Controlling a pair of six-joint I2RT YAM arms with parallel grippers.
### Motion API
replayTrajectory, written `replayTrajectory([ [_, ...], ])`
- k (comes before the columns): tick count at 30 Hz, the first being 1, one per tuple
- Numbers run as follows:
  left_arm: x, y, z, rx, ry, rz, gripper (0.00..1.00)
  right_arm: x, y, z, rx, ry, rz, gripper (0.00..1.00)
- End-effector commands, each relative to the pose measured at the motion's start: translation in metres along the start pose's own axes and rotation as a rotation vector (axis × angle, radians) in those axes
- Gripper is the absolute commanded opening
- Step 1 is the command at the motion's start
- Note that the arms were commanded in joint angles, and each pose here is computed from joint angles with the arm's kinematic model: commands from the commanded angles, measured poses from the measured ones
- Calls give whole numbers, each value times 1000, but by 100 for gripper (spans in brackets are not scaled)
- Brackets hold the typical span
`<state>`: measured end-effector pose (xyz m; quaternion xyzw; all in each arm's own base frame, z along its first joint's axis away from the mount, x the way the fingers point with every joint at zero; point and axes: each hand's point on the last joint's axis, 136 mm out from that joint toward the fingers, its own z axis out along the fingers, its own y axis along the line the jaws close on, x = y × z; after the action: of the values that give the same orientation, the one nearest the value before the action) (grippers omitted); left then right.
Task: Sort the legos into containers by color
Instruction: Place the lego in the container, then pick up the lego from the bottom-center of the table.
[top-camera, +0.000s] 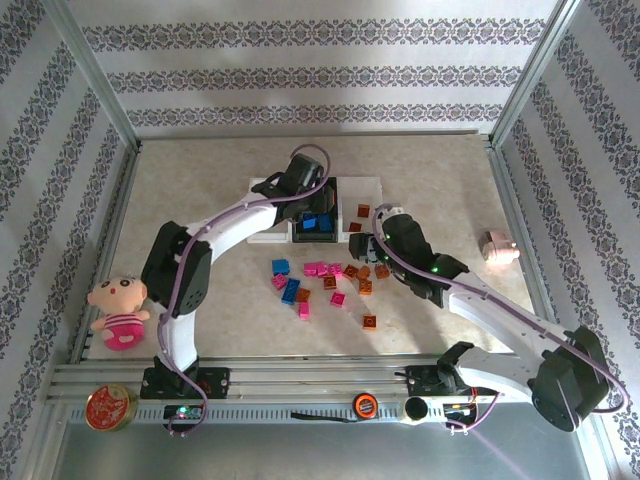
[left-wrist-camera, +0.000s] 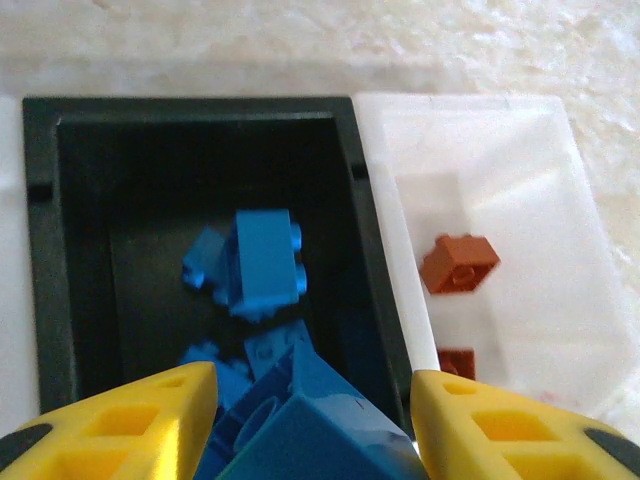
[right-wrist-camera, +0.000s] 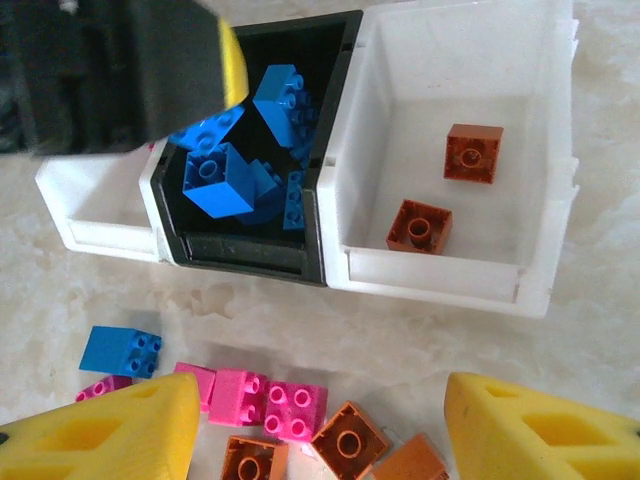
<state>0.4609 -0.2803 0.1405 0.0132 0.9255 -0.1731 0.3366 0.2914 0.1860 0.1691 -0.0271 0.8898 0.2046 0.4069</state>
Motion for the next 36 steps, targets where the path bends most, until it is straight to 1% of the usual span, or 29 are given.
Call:
replayTrajectory([
  [1,-17,8,9,-22,-12,24,35,4,-16,-6,51,-7,31,67],
  [2,-20,11,13,-31,-10,20,35,3,-18,-8,54,-11,33,67],
  [3,-22,15,16,-45,-8,17,38,3,-18,-9,53,-14,35,66],
  [4,-23,18,20,-57,-3,14,44,2,-18,-10,52,-18,36,67],
  [6,-24,24,24,-78,-1,11,63,0,-19,-13,51,-27,37,67],
  [7,-25,24,24,-78,-6,13,70,-1,-18,-14,49,-31,39,67],
  [8,-27,23,23,-74,-11,13,75,-3,-18,-16,46,-35,40,67],
  [10,-32,19,19,-58,-25,10,80,-3,-16,-16,40,-36,42,67],
  [16,-55,0,-16,26,-106,-2,85,3,-12,-11,19,5,40,68],
  [20,-65,-9,-53,90,-185,-23,90,12,-9,-6,3,47,36,68],
  [23,-63,-13,-80,144,-226,-34,94,19,-6,-4,-9,77,29,68],
  [25,-55,-11,-93,168,-238,-42,97,24,-4,-3,-15,94,21,68],
  [26,-49,-11,-101,188,-243,-47,100,27,-5,-2,-12,104,17,68],
  [30,-15,-4,-120,239,-241,-70,100,44,-6,5,2,166,-2,68],
  [36,50,22,-136,268,-217,-126,100,81,-4,14,18,287,-48,68],
])
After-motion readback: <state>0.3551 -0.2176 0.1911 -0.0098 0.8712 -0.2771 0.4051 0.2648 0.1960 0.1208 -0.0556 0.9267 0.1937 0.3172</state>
